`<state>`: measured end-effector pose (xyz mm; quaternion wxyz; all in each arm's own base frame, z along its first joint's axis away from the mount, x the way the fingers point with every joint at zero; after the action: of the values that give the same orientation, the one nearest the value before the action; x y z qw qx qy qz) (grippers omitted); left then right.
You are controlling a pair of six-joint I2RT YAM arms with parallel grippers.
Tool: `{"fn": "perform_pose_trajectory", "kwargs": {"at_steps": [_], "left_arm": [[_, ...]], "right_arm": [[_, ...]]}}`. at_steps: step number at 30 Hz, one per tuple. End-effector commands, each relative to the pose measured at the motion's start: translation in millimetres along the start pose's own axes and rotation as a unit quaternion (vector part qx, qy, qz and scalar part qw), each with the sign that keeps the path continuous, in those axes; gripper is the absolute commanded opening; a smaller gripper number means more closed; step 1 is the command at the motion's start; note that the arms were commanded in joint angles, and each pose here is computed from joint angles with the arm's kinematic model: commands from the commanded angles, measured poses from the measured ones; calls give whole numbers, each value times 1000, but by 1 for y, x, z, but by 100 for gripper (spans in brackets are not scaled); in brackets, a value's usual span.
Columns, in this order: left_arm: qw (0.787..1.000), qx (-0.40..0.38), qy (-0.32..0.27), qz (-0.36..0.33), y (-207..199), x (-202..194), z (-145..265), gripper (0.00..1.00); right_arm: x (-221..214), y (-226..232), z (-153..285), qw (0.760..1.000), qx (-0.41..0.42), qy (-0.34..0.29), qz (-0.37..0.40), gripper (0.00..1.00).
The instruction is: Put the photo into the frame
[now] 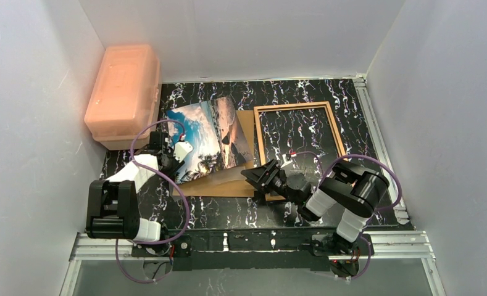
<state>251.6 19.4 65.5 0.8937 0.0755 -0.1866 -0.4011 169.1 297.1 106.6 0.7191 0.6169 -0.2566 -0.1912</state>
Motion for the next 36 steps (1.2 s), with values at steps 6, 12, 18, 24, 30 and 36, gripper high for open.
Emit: {"fn": "perform_pose_trajectory", "kwargs": {"at_steps": [6,12,18,24,30,36], "left_arm": [[993,-78,77,-37,-47,-35,-7,38],[993,-74,79,-44,-46,-35,-8,37],[993,-72,81,-55,-47,-37,-10,37],[992,-72,85,-66,-47,-38,-11,37],[990,-67,91,-87,-47,-39,-13,37],[989,-60,92,-103,-47,-42,-14,36]], "right_arm": [[13,36,-6,997,81,-5,7,78],[9,25,-18,997,75,23,2,78],[8,9,-34,998,49,32,9,74],[12,9,-51,998,49,26,21,71],[18,0,-62,999,41,8,23,67],[20,-6,-73,999,34,1,21,46]]}}
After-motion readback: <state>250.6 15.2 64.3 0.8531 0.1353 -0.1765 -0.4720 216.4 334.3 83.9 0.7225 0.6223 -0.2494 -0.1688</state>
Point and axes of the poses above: each gripper's point midway between its finger pads, its own z axis back along the fingers, its own y axis along the line the jaws close on, x = y × z, the point moved 5 cm from there along z, back along the fingers, and after that the axes turned 3 degrees about -z, right-handed, at the moved point
